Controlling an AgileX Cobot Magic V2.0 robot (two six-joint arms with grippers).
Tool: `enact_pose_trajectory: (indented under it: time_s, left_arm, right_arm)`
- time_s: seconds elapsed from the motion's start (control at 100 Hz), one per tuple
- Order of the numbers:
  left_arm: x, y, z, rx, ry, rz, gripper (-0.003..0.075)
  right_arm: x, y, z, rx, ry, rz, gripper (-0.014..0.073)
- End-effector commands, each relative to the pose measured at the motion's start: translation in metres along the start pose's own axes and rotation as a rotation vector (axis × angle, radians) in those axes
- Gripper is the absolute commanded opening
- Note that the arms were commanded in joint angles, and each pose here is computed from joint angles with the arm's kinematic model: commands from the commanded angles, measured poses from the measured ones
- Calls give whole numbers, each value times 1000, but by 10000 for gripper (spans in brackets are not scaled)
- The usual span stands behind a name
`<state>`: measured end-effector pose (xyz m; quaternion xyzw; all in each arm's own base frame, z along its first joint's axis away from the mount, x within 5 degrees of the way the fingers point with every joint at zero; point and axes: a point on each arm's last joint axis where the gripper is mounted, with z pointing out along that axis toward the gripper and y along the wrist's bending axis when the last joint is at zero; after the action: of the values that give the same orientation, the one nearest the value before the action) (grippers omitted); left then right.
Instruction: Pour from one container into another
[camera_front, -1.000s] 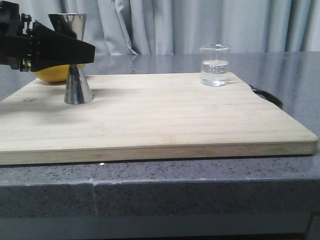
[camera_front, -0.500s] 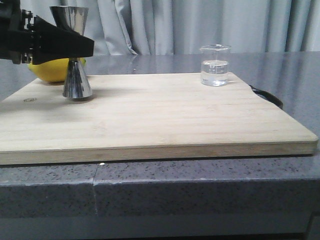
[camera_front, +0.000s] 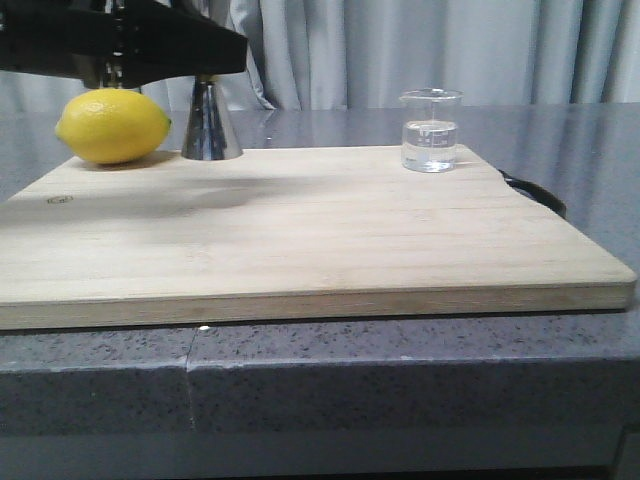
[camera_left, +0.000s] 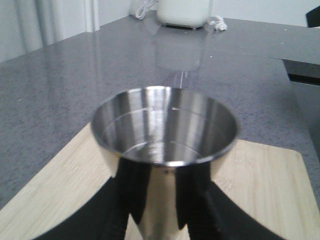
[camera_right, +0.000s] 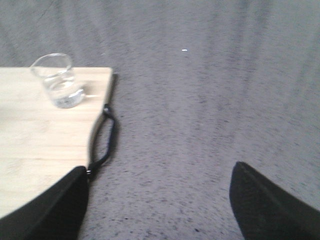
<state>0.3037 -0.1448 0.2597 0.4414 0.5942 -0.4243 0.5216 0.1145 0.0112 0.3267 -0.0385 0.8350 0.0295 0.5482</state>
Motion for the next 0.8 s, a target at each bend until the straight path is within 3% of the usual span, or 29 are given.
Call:
enact_pose_trajectory:
  time_s: [0.0,0.35,0.79]
  left_arm:
    - [-34,-15,5,97,-160,37,189]
    - [-35,-15,7,96,-157,58,188]
    - [-35,-15,7,96,-157,58,188]
  right_arm:
    - [-20,7,5,-51,-109,-50,529]
    - [-34,45,53,-231,-213,-124,529]
    - [-22,72,147,-248,-329,-77,529]
